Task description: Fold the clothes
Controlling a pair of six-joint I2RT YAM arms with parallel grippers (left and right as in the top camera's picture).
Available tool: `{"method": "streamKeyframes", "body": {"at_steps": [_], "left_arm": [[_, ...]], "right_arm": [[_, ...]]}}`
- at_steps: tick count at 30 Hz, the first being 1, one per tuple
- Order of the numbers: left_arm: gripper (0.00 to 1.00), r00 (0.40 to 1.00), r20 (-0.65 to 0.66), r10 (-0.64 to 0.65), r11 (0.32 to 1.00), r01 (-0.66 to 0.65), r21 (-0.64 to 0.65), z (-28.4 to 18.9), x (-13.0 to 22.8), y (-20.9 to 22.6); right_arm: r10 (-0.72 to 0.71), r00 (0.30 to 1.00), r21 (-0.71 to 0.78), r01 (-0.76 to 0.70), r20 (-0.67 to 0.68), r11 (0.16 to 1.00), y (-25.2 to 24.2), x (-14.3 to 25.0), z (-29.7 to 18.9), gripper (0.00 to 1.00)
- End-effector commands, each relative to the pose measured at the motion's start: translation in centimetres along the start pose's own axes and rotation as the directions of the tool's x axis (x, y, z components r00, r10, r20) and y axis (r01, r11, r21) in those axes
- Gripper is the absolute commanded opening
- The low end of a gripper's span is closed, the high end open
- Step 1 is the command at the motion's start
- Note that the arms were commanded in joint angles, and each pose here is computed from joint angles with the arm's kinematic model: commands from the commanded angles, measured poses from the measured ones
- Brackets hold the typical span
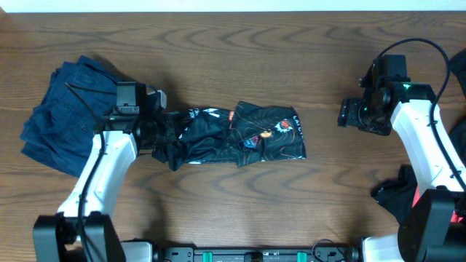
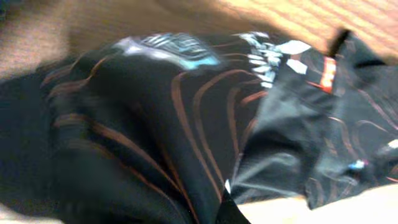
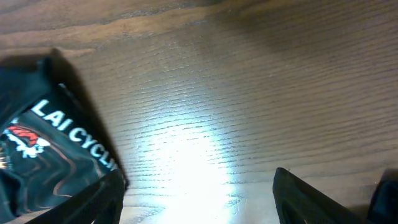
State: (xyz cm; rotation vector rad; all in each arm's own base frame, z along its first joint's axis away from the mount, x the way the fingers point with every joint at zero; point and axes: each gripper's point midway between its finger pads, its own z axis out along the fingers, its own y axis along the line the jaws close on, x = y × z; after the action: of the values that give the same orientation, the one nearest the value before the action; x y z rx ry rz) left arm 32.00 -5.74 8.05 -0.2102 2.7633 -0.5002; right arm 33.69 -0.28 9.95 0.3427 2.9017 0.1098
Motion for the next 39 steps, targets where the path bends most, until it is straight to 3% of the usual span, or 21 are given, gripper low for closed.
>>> {"method": "streamKeyframes", "body": {"at_steps": [1,8,14,25,30,34,37,39], "left_arm": [[0.06,0.996,0.048,0.072,0.995,-0.075,0.07,-1.6,-0.9,-3.7],[0.06,0.974,0.085,0.212,0.953,-0.225,0.203,-0.9,1.0,-12.8],[0.06,0.965,0.143,0.221,0.927,-0.253,0.278,1.1,1.8,-19.1],[0.07,0.969,0.109,0.22,0.903,-0.245,0.354,6.9,3.8,-23.1],[0.16,0.963,0.129,0.237,0.887,-0.269,0.376,6.9,4.1,-24.3],[0.34,0.959,0.139,0.248,0.868,-0.284,0.408,6.6,4.5,-25.5],[0.5,0.945,0.153,0.291,0.782,-0.326,0.53,5.2,5.6,-28.5],[0.57,0.925,0.189,0.33,0.687,-0.373,0.624,3.5,5.9,-30.5]], "right_arm": [[0.003,1.0,-0.007,-0.003,-0.002,1.0,0.0,0.0,0.0,0.74],[0.004,1.0,-0.004,-0.004,-0.016,1.0,0.0,0.3,0.0,0.74],[0.004,1.0,-0.002,-0.004,-0.028,1.0,-0.1,0.6,0.0,0.74],[0.004,0.999,-0.002,-0.004,-0.033,1.0,-0.1,0.8,0.0,0.74],[0.004,0.999,-0.01,-0.004,-0.034,1.0,0.1,0.8,0.0,0.73],[0.003,0.999,-0.013,-0.004,-0.034,1.0,0.2,0.8,0.0,0.73],[0.003,0.999,-0.016,-0.004,-0.032,1.0,0.2,0.7,0.0,0.73],[0.003,1.0,-0.018,-0.004,-0.031,1.0,0.3,0.7,0.0,0.72]]}}
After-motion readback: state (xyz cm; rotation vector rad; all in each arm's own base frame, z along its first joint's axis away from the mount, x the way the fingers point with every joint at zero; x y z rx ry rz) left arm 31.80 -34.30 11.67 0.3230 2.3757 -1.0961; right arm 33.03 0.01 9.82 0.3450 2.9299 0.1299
